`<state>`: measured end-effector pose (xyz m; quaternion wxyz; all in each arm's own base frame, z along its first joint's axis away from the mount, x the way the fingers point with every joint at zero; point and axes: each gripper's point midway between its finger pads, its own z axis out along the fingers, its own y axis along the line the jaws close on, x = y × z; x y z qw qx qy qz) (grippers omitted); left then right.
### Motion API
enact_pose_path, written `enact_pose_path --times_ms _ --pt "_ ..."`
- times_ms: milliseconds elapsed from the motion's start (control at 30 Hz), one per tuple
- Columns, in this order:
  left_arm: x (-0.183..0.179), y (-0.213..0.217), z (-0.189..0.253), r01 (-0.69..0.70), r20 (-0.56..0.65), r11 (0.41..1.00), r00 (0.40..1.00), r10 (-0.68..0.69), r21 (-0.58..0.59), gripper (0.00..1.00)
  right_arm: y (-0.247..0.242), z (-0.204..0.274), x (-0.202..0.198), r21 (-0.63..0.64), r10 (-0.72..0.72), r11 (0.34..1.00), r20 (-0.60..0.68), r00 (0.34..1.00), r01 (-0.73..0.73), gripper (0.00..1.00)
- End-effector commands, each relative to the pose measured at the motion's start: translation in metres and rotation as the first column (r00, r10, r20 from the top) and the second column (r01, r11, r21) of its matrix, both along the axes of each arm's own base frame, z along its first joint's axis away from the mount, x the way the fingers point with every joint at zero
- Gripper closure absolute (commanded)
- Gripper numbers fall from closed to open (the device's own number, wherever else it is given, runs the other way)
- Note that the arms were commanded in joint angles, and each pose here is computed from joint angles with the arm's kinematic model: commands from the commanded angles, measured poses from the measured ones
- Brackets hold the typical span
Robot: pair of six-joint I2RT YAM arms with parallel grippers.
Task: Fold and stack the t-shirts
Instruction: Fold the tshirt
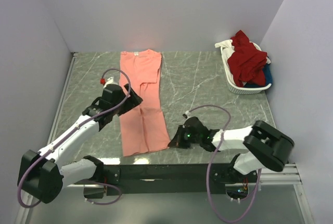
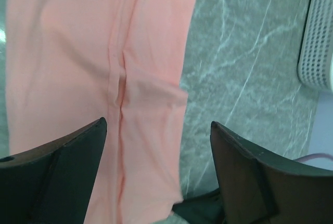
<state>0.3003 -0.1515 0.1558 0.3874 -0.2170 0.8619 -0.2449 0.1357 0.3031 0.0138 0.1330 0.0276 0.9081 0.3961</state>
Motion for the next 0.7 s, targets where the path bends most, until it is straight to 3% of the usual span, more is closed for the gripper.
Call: enact_pose_path --times_ms 0,133,267,300,500,667 --pt "0.000 -0.021 0.000 0.010 -0.008 0.999 1.000 -0.010 -0.032 0.15 -0.041 -0.013 0.001 -0.110 -0.015 0.994 0.038 0.999 0.019 1.00" --pt "-0.023 -0.039 -0.020 0.031 -0.069 0.999 0.997 -0.034 -0.040 0.20 -0.049 -0.009 -0.007 -0.107 -0.004 0.994 0.044 0.999 0.009 1.00" --pt "-0.054 -0.028 -0.033 -0.024 -0.142 1.000 0.990 0.022 -0.010 0.33 -0.047 -0.003 -0.023 -0.061 0.045 0.997 0.022 0.999 -0.044 1.00" --pt "-0.068 -0.018 -0.044 -0.057 -0.206 0.998 0.977 0.060 0.020 0.34 -0.046 -0.002 -0.029 -0.069 0.065 0.996 0.025 0.998 -0.063 1.00" --pt "-0.111 0.023 -0.048 -0.184 -0.292 0.974 0.932 0.216 0.132 0.36 -0.048 -0.003 -0.043 -0.103 0.123 0.987 0.020 0.992 -0.120 1.00" --pt "-0.147 0.036 -0.061 -0.205 -0.385 0.961 0.884 0.264 0.187 0.41 -0.050 -0.002 -0.042 -0.117 0.131 0.985 0.030 0.991 -0.126 1.00"
